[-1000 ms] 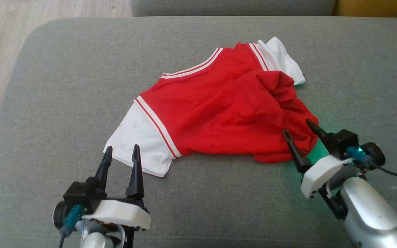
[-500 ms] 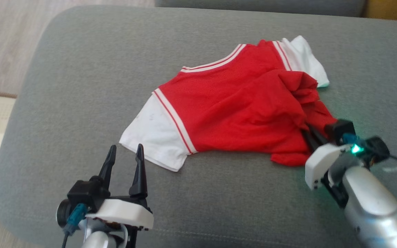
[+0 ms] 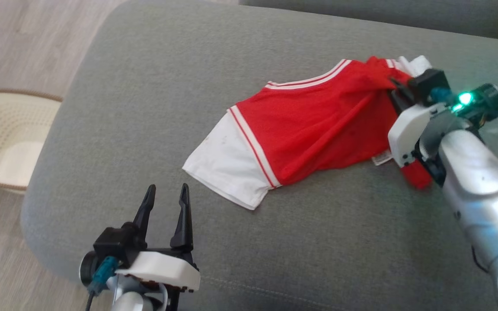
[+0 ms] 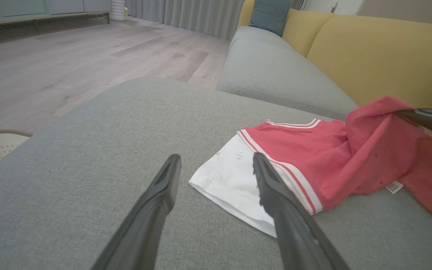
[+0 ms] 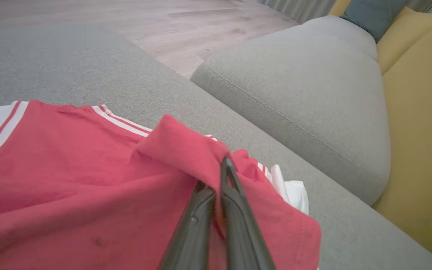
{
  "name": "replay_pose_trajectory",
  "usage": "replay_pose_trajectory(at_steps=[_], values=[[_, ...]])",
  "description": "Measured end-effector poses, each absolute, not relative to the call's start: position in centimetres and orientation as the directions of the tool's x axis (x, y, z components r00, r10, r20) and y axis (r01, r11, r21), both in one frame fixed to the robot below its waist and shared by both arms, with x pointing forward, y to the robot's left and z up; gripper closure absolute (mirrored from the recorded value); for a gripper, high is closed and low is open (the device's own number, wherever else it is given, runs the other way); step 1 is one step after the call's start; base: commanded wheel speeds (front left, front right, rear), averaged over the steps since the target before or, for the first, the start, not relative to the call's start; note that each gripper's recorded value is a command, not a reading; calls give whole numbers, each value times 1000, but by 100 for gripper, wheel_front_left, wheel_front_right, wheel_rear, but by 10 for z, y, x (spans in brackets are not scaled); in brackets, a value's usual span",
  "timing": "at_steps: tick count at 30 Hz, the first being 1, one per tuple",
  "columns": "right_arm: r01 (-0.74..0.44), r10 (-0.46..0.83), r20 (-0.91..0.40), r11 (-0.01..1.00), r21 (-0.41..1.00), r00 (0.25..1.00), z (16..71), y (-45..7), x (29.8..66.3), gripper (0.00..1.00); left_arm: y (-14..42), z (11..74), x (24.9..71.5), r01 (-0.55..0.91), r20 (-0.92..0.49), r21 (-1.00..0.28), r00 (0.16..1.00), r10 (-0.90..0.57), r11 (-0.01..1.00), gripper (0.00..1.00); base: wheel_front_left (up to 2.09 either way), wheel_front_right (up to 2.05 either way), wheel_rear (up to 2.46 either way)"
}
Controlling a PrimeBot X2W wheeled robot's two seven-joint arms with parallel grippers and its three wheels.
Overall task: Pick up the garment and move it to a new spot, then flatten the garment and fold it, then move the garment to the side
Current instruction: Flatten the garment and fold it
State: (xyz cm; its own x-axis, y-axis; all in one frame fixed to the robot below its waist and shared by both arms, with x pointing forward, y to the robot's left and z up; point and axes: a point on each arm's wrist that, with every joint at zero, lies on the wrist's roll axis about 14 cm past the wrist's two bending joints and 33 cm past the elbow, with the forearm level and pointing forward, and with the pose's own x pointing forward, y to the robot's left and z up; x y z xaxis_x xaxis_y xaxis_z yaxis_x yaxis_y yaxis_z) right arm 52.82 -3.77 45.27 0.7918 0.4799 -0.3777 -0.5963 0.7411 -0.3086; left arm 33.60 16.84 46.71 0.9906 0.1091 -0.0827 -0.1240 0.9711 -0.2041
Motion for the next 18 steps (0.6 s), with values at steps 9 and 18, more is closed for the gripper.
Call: replay_pose_trajectory(at_steps=[9, 18], values=[[-599, 469, -411, 747, -289, 782, 437, -31, 535, 0, 177, 466, 334, -153, -88, -194, 986, 138, 969, 0, 0, 0, 0], [-502, 440, -272, 833, -233, 856, 465, -62, 532, 0, 154, 469, 347, -73, -71, -209, 996, 59, 975, 0, 0, 0, 0]])
